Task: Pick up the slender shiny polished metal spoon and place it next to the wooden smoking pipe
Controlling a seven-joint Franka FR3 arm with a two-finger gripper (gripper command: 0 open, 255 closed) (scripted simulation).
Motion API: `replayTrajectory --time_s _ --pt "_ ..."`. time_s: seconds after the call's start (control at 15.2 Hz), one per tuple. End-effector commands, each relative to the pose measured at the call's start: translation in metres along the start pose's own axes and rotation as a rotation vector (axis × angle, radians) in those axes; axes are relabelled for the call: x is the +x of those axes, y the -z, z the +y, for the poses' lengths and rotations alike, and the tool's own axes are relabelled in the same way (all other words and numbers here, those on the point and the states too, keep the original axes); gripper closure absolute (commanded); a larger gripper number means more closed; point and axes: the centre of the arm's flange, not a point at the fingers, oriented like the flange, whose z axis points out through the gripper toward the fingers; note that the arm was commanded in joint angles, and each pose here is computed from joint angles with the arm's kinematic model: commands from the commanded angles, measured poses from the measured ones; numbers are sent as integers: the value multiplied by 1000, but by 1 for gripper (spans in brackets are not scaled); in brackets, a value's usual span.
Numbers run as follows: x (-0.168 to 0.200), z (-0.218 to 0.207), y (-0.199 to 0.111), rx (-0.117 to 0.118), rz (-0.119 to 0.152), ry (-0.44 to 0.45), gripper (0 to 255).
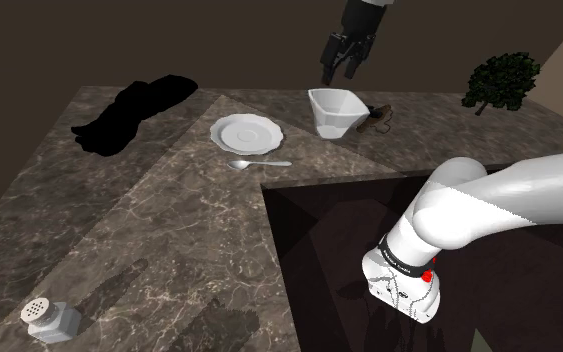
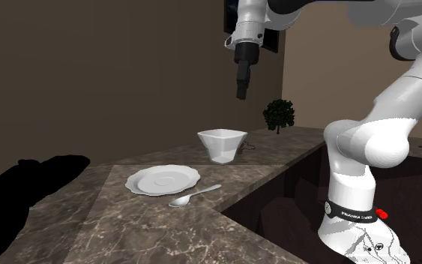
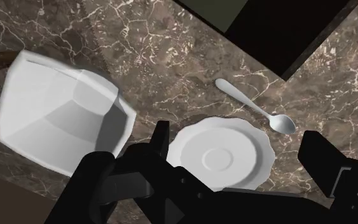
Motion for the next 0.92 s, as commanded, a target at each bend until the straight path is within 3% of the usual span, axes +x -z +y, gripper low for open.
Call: replayTrajectory --time_s 0.0,0.86 --pt "0 0 0 0 0 0 0" --pt "39 -88 -137 14 90 -205 0"
